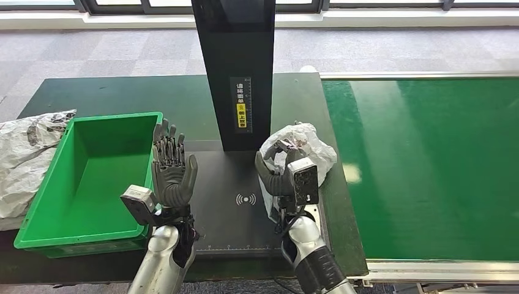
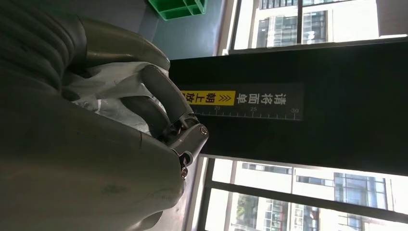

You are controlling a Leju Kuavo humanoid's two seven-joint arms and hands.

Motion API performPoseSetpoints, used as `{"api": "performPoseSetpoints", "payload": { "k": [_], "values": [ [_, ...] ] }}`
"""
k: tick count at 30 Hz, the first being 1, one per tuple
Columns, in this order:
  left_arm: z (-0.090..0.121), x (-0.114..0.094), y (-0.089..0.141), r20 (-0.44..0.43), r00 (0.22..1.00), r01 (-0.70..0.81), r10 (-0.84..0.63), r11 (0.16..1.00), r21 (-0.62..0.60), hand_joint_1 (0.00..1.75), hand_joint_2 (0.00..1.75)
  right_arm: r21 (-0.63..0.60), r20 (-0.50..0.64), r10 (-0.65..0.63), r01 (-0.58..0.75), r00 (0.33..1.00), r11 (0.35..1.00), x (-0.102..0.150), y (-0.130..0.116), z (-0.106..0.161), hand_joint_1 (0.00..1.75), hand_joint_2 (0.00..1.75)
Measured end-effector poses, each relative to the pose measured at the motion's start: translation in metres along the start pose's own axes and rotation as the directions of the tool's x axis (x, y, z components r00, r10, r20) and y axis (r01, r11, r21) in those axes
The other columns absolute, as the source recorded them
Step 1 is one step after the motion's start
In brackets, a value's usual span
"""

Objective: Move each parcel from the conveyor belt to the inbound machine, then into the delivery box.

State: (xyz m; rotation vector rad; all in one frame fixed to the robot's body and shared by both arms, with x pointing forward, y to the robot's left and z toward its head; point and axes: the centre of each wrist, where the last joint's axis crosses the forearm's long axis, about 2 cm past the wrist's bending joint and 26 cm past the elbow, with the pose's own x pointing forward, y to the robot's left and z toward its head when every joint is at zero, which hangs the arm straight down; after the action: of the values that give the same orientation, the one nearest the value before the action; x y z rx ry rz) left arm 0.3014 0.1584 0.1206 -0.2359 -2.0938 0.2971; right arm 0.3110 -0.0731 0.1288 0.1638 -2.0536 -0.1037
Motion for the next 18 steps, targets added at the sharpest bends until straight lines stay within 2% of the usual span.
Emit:
{"api": "performPoseSetpoints", "payload": {
  "k": [18],
  "values": [
    [0.0001,0.0,-0.0002,-0.001,1.0,0.0,0.0,1.0,0.002,0.0,1.75,0.022,-0.02,0.007,-0.007,1.0,1.0,-0.0045,0.0003,0.0036,0.0,1.75]
  ]
}}
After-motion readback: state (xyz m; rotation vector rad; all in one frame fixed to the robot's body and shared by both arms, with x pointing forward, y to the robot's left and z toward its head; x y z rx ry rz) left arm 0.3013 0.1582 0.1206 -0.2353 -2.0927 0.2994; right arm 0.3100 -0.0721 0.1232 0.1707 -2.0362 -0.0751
